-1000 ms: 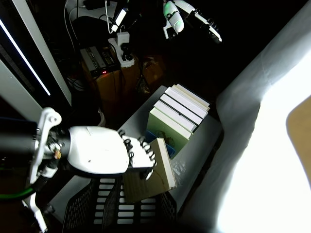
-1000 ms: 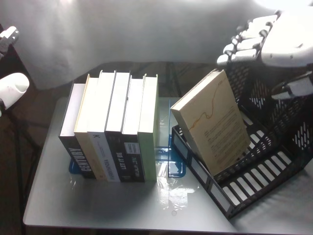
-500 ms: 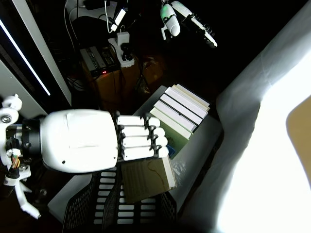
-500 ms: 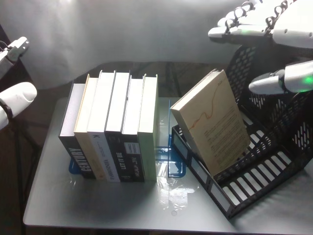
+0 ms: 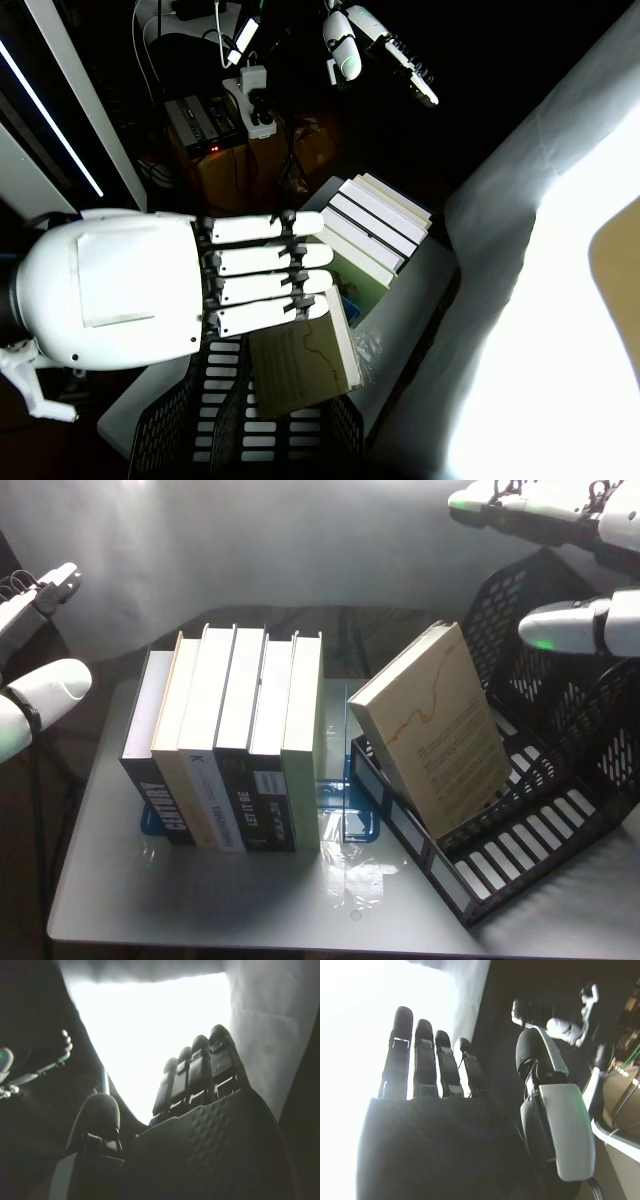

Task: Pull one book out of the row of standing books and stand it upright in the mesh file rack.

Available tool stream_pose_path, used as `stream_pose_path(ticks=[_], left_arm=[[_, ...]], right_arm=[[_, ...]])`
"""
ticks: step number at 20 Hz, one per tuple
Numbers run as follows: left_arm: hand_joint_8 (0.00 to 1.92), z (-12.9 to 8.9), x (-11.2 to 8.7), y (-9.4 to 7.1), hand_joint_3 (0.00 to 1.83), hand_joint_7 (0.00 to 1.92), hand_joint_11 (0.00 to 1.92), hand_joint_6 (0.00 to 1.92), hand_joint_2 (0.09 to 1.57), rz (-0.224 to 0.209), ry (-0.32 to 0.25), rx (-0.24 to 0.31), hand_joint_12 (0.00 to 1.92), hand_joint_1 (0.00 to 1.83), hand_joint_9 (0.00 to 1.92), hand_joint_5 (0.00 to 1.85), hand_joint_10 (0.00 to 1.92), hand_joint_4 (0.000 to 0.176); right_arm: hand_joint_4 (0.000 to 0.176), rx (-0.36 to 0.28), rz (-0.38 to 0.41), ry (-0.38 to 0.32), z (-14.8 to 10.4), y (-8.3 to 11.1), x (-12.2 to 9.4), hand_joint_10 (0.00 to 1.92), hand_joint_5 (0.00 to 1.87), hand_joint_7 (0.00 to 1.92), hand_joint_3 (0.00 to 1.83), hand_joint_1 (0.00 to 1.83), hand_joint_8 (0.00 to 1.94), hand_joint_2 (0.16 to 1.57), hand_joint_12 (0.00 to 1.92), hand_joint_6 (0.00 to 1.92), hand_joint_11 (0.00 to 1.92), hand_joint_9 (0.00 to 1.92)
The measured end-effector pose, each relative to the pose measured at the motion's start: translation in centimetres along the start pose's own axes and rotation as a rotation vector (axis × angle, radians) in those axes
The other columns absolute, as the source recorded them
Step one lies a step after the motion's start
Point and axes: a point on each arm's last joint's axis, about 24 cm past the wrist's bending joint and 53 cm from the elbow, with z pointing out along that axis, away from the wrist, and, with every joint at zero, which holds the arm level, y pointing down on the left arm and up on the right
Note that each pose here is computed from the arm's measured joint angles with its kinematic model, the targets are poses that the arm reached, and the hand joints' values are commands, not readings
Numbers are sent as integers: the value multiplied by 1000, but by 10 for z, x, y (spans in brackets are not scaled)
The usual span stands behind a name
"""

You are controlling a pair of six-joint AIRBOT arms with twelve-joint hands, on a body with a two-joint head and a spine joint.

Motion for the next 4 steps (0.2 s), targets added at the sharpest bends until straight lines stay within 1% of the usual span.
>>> stream_pose_path(ticks=[1, 2, 3, 4], left_arm=[[0, 1, 3, -2, 0, 0, 0, 0, 1468, -1, 9, 6, 0, 53, 0, 0, 0, 39], [0, 1, 6, -5, 0, 0, 0, 0, 1466, 1, 23, 13, 0, 19, 0, 0, 0, 33], [0, 1, 9, -6, 0, 0, 0, 0, 1426, 4, 36, 19, 0, 3, 0, 0, 0, 39], [0, 3, 13, -9, 0, 0, 0, 0, 1409, 2, 51, 27, 0, 0, 0, 0, 0, 26]], right_arm=[[27, -9, 16, -9, -4, 1, 0, 39, 0, 0, 0, 452, 0, 1296, 647, 0, 0, 84], [14, -15, 25, -16, -7, 2, 0, 35, 0, 0, 0, 461, 0, 1301, 653, 0, 0, 75], [8, -20, 37, -25, -9, 2, -1, 24, 0, 0, 0, 473, 0, 1309, 574, 0, 0, 50], [5, -28, 53, -41, -13, 3, -4, 20, 0, 0, 0, 482, 0, 1309, 503, 0, 0, 44]])
